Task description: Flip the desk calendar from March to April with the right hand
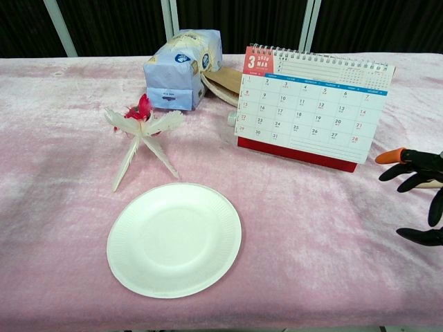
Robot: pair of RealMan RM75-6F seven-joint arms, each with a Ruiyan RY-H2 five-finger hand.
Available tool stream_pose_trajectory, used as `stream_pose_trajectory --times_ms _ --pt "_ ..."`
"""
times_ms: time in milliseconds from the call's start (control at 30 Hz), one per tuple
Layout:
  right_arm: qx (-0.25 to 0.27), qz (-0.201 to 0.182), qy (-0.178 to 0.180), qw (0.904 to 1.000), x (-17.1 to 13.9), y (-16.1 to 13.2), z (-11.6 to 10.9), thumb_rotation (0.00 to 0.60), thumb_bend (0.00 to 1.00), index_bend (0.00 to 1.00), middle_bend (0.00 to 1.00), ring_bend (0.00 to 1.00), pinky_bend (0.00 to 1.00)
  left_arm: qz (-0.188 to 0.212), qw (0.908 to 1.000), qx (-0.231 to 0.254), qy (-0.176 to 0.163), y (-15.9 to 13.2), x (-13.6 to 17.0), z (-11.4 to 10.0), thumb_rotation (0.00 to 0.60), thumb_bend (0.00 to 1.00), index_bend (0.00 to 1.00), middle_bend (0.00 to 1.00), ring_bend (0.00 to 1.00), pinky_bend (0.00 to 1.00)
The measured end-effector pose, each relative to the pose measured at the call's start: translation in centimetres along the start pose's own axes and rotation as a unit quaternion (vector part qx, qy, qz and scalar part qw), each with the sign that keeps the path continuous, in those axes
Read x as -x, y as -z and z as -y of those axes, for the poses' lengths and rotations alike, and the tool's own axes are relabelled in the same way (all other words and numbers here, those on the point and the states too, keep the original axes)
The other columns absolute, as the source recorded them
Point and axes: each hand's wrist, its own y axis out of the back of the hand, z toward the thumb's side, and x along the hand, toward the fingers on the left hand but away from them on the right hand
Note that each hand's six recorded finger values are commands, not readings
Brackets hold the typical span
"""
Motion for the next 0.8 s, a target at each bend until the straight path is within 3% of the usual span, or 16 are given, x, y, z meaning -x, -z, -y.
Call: stream_pose_trajectory --times_ms 800 --pt "0.003 -0.002 -0.007 1.0 0.6 -1.1 0.9 0.6 0.22 0.08 0.14 0.18 0.43 0.0 1.0 0.002 0.001 0.0 -0.1 0.1 0.6 0.0 0.0 0.0 0.0 0.0"
